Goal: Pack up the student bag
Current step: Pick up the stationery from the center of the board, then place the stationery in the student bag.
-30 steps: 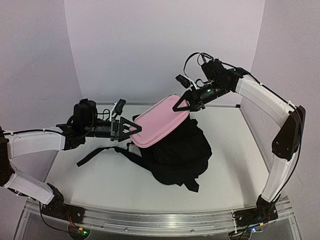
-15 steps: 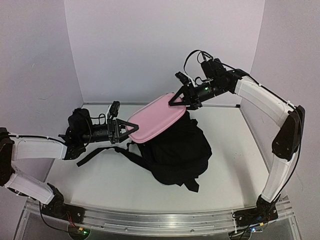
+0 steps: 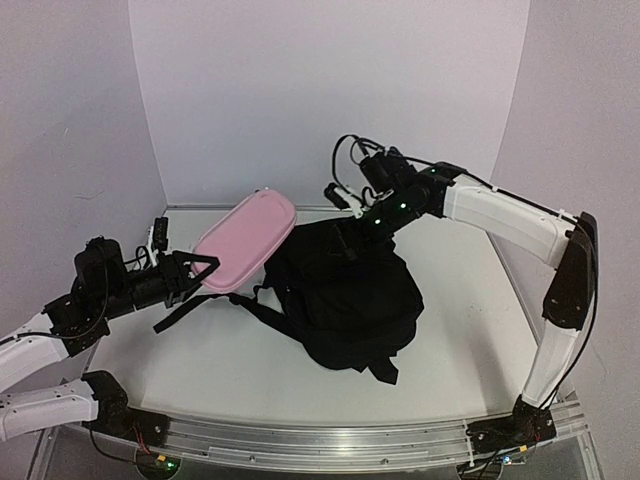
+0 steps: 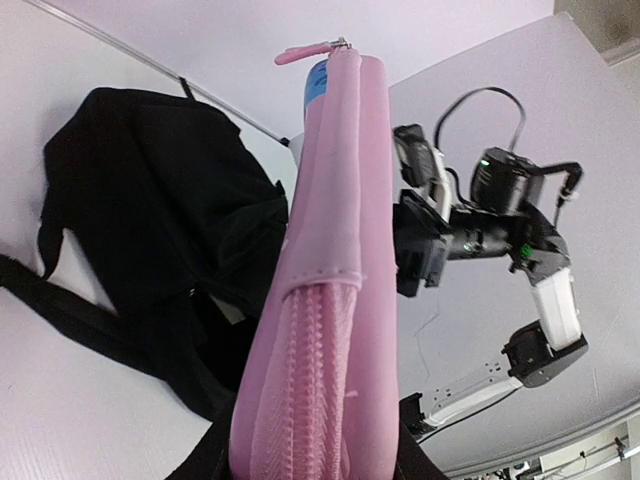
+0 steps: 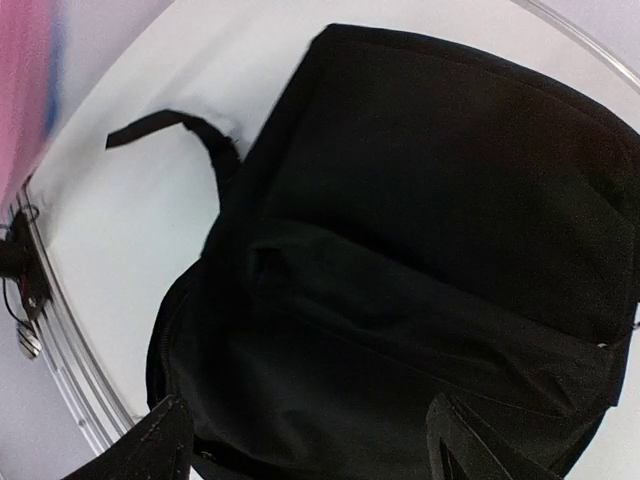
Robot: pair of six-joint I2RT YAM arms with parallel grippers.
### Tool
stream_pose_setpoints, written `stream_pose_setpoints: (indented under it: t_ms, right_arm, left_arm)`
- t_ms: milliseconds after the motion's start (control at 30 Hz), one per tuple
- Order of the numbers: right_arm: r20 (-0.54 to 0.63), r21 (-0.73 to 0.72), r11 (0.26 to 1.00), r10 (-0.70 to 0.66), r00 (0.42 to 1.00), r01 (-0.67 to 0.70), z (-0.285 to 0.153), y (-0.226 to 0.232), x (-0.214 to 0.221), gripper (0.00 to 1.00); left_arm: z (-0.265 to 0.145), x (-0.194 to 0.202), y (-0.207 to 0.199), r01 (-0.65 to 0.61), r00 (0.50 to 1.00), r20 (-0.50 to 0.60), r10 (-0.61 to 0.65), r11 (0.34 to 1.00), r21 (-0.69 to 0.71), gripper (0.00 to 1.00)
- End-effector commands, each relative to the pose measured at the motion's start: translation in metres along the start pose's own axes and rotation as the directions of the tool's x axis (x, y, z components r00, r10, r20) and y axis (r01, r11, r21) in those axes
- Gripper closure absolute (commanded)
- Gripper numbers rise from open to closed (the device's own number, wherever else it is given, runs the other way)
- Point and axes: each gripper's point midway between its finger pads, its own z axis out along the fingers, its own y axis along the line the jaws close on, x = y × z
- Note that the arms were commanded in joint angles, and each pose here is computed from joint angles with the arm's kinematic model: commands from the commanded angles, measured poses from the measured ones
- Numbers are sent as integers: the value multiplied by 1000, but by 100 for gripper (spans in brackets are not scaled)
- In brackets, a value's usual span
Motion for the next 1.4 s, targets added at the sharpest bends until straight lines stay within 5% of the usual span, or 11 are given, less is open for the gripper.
stream_pose_setpoints:
  t_ms: [0, 233, 600, 733, 967, 1367]
  right_arm:
    - [-28, 93, 981, -167, 986, 169, 6, 24, 8, 22]
    - [-63, 69, 963, -257, 964, 261, 27, 67, 19, 22]
    - [-134, 200, 934, -275, 952, 297, 62, 55, 26, 30]
    - [-133, 237, 924, -275, 952, 300, 61, 51, 21, 45]
    - [-97, 269, 910, -301, 949, 316, 44, 51, 5, 94]
    - [-46, 197, 924, -326, 944, 329, 25, 69, -8, 100]
  left_arm:
    - [-21, 16, 37, 35, 999, -17, -39, 985, -168, 100]
    - [-49, 34, 41, 50, 994, -82, -70, 974, -220, 100]
    - [-57, 59, 31, 69, 972, -209, -105, 983, -172, 100]
    - [-56, 64, 26, 69, 964, -245, -104, 987, -147, 100]
    - [-38, 75, 27, 73, 941, -321, -105, 991, -110, 100]
    - [13, 78, 25, 114, 922, -373, -100, 993, 18, 100]
